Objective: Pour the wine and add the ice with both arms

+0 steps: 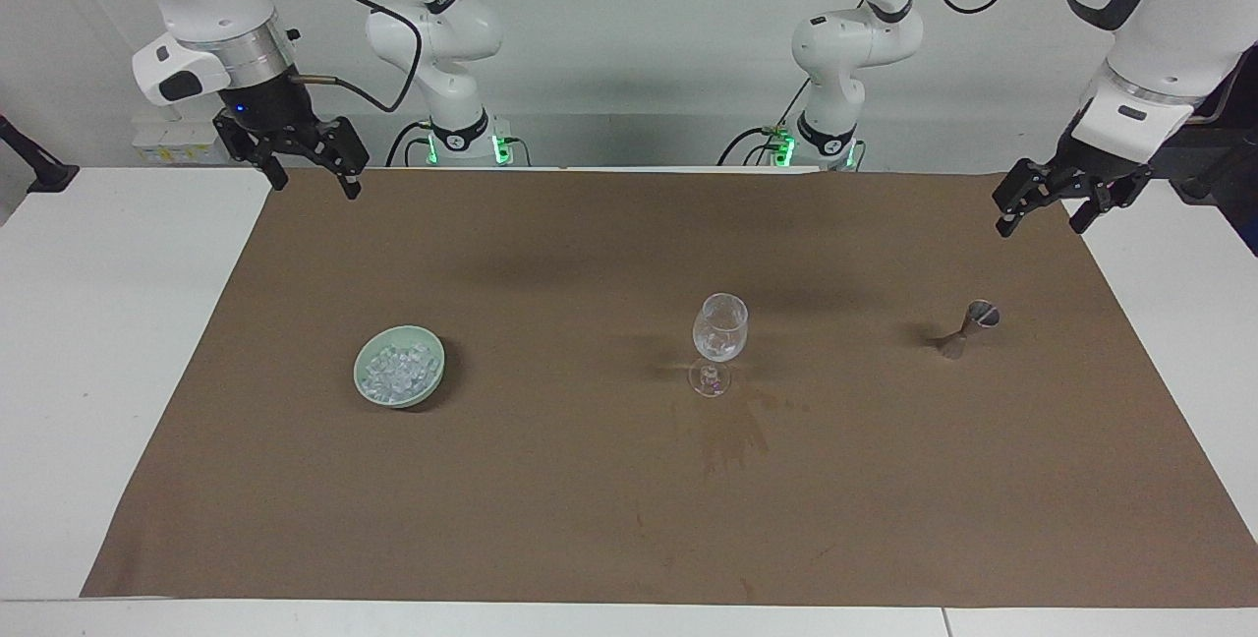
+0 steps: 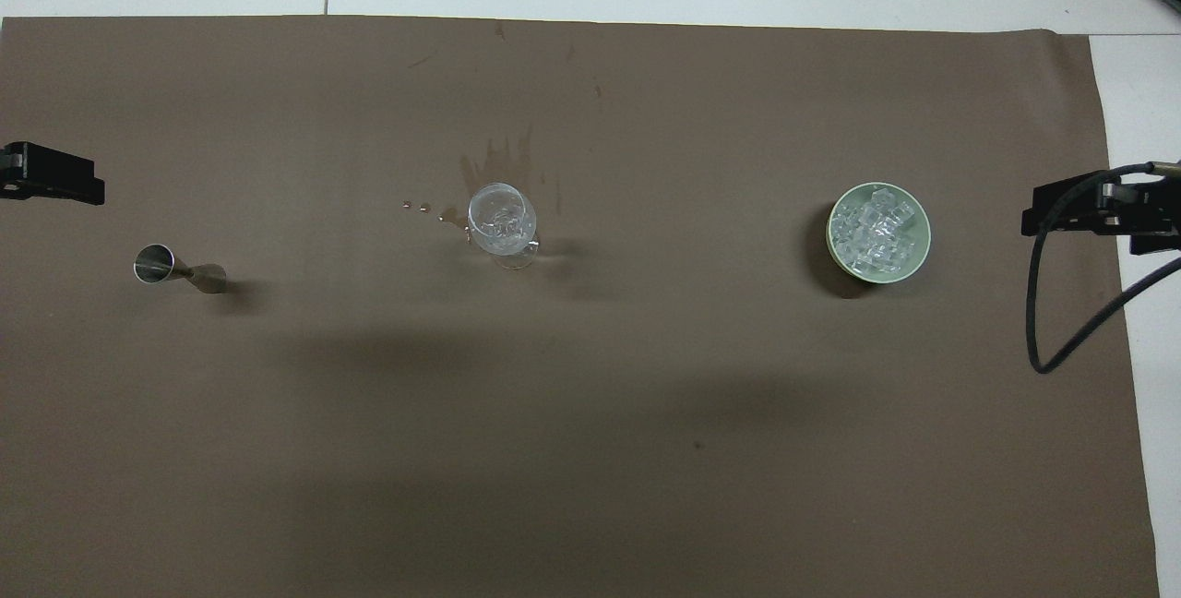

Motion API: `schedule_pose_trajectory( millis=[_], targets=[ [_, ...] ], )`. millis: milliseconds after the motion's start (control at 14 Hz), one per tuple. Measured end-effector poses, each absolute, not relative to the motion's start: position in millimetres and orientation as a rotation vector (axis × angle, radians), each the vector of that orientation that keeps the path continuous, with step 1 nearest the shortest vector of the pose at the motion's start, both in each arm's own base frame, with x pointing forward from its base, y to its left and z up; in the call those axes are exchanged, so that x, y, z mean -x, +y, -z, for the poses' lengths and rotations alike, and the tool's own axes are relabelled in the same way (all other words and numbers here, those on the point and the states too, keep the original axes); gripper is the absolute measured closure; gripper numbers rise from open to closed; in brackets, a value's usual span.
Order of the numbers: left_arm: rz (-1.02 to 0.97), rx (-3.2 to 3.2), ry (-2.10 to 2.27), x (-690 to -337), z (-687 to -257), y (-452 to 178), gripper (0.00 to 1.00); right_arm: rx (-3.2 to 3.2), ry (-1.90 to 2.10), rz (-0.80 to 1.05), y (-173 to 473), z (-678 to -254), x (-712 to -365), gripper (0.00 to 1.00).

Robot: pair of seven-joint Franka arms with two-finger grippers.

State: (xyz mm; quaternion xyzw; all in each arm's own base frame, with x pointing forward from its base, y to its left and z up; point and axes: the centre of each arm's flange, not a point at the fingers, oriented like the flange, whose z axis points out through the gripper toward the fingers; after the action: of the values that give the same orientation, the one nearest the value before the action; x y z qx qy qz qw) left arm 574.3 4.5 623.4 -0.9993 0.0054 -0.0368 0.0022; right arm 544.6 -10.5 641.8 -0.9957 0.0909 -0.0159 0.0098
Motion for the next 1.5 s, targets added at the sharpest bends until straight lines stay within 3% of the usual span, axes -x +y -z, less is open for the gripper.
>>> schedule_pose_trajectory(
  millis=[1500],
  targets=[
    [0.116,3.135,0.021,-574.3,-623.4,2.9,0.00,3.117,0.275,-0.042,-19.3,-646.7,-528.9,0.00]
  ],
)
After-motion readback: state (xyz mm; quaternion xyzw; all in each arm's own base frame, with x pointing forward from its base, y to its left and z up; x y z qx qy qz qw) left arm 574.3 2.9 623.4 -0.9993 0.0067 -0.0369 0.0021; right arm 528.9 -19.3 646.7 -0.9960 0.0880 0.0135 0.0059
